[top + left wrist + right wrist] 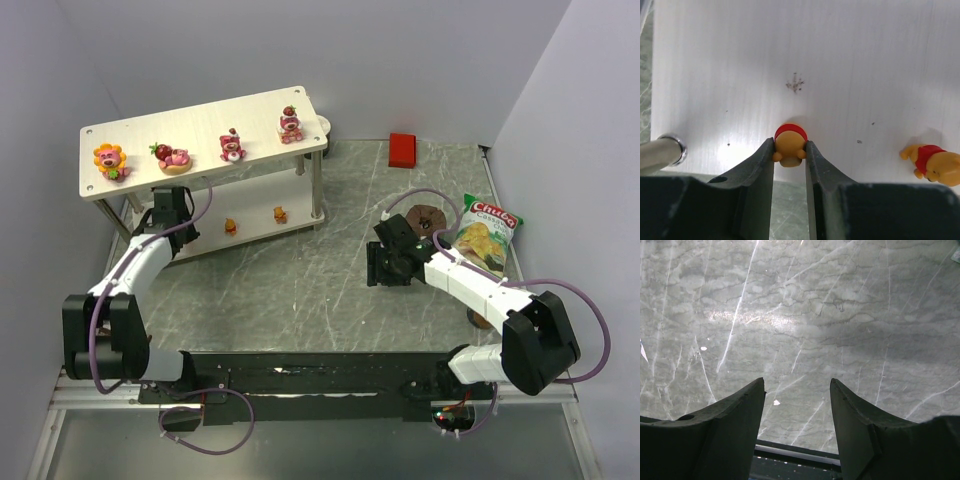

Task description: Place and organize the plastic toys onto the shelf

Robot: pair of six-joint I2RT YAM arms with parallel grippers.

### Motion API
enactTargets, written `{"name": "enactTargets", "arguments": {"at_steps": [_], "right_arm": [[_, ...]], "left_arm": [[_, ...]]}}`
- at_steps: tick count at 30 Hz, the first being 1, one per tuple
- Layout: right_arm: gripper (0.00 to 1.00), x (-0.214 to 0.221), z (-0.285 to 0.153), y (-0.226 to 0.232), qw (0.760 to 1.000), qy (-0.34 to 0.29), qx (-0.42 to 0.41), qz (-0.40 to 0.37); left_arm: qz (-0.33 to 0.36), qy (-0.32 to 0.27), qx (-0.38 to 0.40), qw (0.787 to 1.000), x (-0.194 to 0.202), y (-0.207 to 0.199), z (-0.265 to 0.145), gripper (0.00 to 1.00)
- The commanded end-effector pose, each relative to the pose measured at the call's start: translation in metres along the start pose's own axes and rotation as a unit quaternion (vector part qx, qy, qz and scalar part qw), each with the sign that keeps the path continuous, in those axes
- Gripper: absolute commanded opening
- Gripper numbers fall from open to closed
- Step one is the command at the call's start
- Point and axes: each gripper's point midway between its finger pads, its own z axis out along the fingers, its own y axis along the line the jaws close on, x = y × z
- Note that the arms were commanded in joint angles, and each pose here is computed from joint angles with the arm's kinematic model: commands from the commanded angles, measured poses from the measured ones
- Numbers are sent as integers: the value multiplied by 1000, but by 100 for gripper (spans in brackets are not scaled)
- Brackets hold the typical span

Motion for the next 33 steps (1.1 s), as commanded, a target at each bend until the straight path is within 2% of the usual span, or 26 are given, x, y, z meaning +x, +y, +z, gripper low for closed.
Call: {"name": "enactTargets", "arguments": {"at_steps": [1,10,20,33], "right_arm": [[62,-6,0,-4,1000,-12,7,0],[62,-5,1,-4,1000,-11,7,0],[62,-5,1,-3,1000,-11,4,1],[61,-5,-1,-3,1000,-14,2,1]], "left_arm": [[18,18,39,999,-10,-17,-1,21],[39,52,28,997,0,-12,-1,27],[39,41,12,998,-2,-5,-2,46],[34,29,-4,999,-4,1,-4,54]]}}
